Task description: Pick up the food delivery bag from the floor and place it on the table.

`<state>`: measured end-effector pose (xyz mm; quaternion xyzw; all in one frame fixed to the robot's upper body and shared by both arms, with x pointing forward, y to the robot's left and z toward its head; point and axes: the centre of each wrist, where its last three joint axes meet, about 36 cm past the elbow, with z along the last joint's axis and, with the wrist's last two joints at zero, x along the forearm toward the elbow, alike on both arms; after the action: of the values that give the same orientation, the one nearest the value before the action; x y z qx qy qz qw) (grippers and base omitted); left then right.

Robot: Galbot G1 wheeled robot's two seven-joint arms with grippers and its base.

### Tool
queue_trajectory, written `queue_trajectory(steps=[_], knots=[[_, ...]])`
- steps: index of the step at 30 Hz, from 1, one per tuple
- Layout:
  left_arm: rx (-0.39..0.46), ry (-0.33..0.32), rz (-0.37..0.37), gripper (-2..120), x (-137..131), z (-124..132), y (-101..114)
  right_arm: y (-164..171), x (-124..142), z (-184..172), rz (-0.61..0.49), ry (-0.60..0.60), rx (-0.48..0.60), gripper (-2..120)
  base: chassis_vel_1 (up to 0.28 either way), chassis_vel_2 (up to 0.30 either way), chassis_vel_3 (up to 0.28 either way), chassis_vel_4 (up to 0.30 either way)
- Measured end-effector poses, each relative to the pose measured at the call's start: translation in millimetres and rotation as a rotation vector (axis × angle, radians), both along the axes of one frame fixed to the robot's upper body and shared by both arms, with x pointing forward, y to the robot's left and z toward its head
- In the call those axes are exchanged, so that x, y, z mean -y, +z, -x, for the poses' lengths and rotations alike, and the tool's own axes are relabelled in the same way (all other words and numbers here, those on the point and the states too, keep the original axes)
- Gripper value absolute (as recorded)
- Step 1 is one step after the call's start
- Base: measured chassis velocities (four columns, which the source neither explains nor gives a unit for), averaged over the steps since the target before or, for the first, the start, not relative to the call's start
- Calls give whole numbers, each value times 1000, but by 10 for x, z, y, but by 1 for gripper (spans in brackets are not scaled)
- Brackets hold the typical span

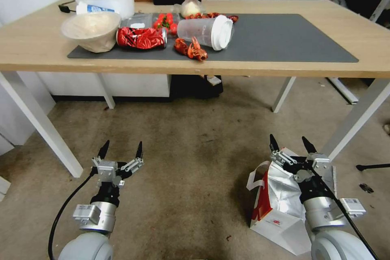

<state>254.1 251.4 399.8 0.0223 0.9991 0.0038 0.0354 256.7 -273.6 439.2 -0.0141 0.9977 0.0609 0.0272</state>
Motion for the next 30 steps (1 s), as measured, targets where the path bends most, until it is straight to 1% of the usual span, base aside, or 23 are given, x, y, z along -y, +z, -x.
queue_trajectory(steps=[19,30], knots=[[15,-3,3,100,23,17,19,104,-3,33,-5,-1,19,100,0,0,0,0],[16,-2,1,100,12,24,-4,93,-3,52,-2,-3,13,100,0,0,0,0]])
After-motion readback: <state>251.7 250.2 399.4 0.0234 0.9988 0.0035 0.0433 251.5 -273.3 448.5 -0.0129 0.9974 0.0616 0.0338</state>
